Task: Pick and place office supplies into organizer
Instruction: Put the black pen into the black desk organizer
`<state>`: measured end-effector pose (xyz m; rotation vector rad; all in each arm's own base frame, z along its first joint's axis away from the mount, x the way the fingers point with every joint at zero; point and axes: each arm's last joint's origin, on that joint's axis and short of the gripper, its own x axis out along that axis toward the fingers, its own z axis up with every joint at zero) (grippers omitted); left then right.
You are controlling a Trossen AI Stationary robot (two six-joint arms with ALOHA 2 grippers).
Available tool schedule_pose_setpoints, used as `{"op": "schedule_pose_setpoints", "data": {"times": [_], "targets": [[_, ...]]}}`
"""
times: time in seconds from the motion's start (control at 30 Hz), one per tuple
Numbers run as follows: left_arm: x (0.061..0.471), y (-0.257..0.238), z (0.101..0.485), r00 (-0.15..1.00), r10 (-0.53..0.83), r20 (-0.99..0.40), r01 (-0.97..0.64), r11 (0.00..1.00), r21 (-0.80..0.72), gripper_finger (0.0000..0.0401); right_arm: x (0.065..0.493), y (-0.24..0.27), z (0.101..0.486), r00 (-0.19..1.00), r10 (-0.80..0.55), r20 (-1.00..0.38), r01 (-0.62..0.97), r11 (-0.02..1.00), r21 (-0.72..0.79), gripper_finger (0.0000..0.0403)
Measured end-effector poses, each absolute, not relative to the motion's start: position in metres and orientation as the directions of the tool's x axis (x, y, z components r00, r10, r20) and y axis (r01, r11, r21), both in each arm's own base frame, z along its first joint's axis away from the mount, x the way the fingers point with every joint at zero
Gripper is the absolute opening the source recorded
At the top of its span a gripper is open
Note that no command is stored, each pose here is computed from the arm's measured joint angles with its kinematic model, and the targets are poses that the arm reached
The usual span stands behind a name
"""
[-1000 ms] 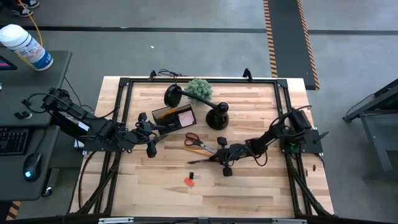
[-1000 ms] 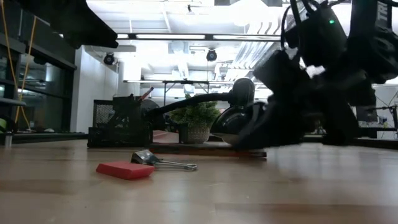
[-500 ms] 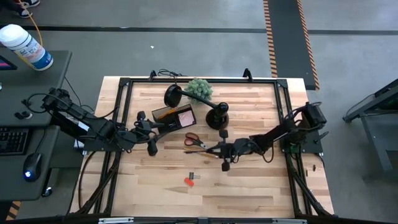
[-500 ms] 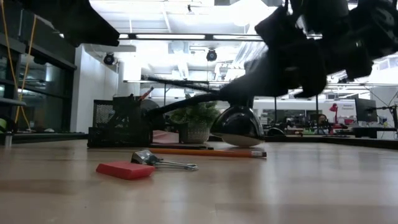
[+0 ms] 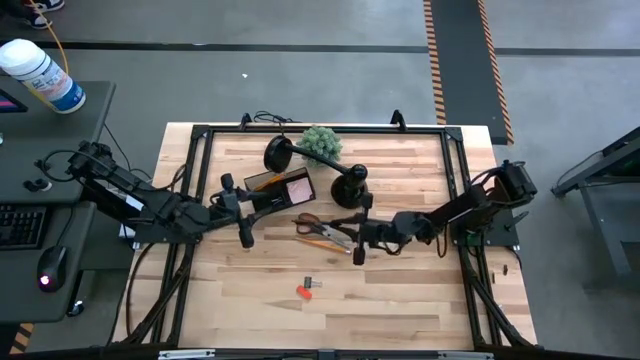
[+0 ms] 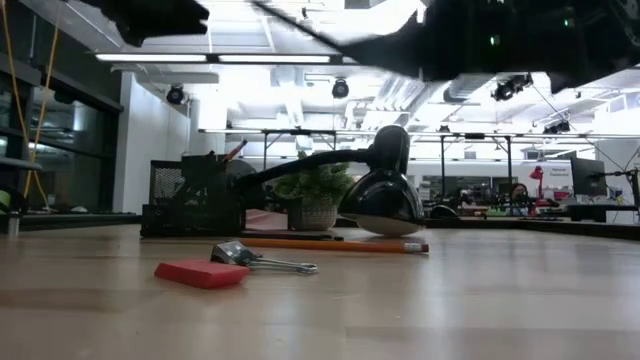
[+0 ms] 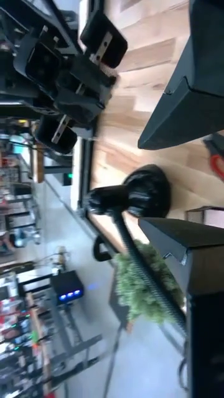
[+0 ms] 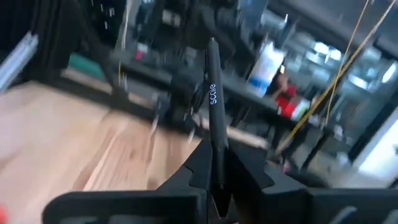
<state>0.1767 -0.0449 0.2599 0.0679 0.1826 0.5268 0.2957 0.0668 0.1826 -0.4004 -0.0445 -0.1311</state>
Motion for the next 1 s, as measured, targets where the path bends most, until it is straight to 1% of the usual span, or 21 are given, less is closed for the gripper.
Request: {"op": "schedule_pose_setpoints", "data": {"times": [0.13, 0.27, 0.53, 0.7, 0.87, 1.0], "targets": [[0.178, -0.045, 0.268, 0.857, 0.506, -0.095, -0.496, 0.861, 0.114, 0.0179, 0.296, 0.060, 0.193, 0.980, -0.098, 0.173, 0.161, 0.901, -0.403, 0.0025], [0.179, -0.046, 0.276, 0.868, 0.494, -0.040, -0.486, 0.865, 0.129, 0.0179, 0.305, 0.054, 0.207, 0.969, -0.047, 0.243, 0.149, 0.895, -0.421, 0.0025], [0.189, -0.054, 0.288, 0.939, 0.331, 0.096, -0.345, 0.911, 0.226, 0.0179, 0.328, 0.050, 0.243, 0.936, 0.043, 0.348, 0.154, 0.841, -0.519, 0.0025], [0.199, -0.059, 0.292, 0.940, 0.283, 0.192, -0.328, 0.904, 0.272, 0.0179, 0.340, 0.046, 0.262, 0.921, 0.091, 0.379, 0.140, 0.830, -0.540, 0.0025], [0.208, -0.064, 0.293, 0.937, 0.227, 0.265, -0.310, 0.890, 0.334, 0.0179, 0.349, 0.042, 0.275, 0.918, 0.135, 0.373, 0.106, 0.822, -0.559, 0.0025], [0.213, -0.062, 0.294, 0.919, 0.240, 0.314, -0.342, 0.880, 0.330, 0.0179, 0.352, 0.041, 0.281, 0.907, 0.173, 0.383, 0.084, 0.818, -0.569, 0.0025]]}}
